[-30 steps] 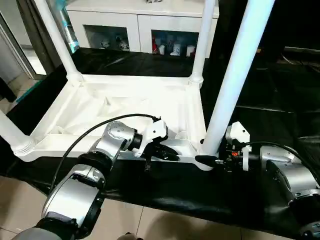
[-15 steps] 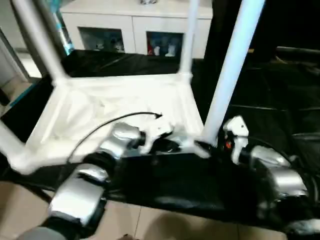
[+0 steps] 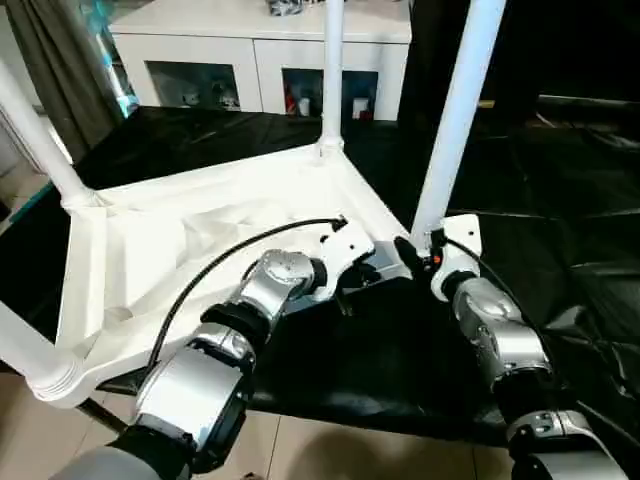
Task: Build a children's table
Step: Rotate leg to tighten
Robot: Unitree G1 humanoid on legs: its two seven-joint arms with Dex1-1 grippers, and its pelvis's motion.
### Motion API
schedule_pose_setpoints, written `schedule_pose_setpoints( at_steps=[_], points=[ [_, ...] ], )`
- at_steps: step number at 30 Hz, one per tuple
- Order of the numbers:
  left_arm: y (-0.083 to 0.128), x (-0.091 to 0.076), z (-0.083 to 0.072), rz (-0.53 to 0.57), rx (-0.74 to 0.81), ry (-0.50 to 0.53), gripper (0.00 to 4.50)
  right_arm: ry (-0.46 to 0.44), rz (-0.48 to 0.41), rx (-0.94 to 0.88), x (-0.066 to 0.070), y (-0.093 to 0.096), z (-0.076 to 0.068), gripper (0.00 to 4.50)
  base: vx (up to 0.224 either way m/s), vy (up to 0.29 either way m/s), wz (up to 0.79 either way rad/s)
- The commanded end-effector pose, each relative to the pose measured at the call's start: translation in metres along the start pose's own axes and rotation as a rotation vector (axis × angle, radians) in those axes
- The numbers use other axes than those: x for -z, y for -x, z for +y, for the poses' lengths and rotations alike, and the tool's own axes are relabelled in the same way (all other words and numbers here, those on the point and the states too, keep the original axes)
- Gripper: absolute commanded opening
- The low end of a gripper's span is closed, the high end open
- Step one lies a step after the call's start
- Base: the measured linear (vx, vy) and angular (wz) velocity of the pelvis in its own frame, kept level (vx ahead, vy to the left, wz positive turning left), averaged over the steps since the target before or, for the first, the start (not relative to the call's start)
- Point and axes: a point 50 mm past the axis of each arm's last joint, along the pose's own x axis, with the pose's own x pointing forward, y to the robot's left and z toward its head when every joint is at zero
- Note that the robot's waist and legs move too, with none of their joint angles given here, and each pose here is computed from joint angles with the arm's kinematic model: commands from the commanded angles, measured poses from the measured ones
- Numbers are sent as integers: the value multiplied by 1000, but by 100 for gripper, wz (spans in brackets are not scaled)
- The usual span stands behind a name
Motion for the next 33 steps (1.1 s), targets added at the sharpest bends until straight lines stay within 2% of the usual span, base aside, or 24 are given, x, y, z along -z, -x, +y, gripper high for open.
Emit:
schedule_pose_setpoints(
  at_steps=[1, 2, 6, 7, 8, 14, 17, 20, 21, 23, 24, 26, 29, 33],
  points=[
    [-2, -14, -5, -65, 105, -74, 0, 4, 1, -208, -1, 2, 17, 360, 0, 0, 0],
    [3, -11, -5, -63, 147, -85, 0, 47, 4, -307, -4, 10, 13, 360, 0, 0, 0],
    [13, -4, -2, -44, 219, -103, 0, 109, 33, -481, -6, 30, 6, 360, 0, 0, 0],
    [13, -4, -2, -44, 219, -103, 0, 109, 33, -481, -6, 30, 6, 360, 0, 0, 0],
    [21, -1, -1, -49, 272, -105, 0, 133, 70, -567, -8, 42, -1, 360, 0, 0, 0],
    [36, 5, -1, -49, 420, -100, 0, 193, 126, -679, -12, 61, -11, 360, 0, 0, 0],
    [39, 8, 0, -38, 425, -109, 0, 238, 166, -698, -9, 63, -11, 360, 0, 0, 0],
    [40, 8, 0, -42, 428, -112, 0, 231, 168, -698, -8, 62, -10, 360, 0, 0, 0],
    [40, 8, 0, -43, 429, -112, 0, 230, 168, -699, -8, 62, -9, 343, 0, 0, 0],
    [41, 8, 0, -46, 432, -110, 0, 212, 164, -707, -8, 60, -7, 343, 0, 0, 0],
    [41, 8, 0, -47, 434, -109, 0, 207, 163, -711, -8, 60, -6, 321, 0, 0, 0],
    [41, 8, 0, -48, 434, -109, 0, 204, 165, -717, -8, 60, -6, 315, 0, 0, 0],
    [40, 8, -1, -48, 434, -111, 0, 204, 171, -722, -7, 61, -6, 283, 0, 0, 0],
    [40, 9, 0, -47, 416, -112, 0, 203, 181, -719, -4, 62, -6, 272, 0, 0, 0]
  ],
)
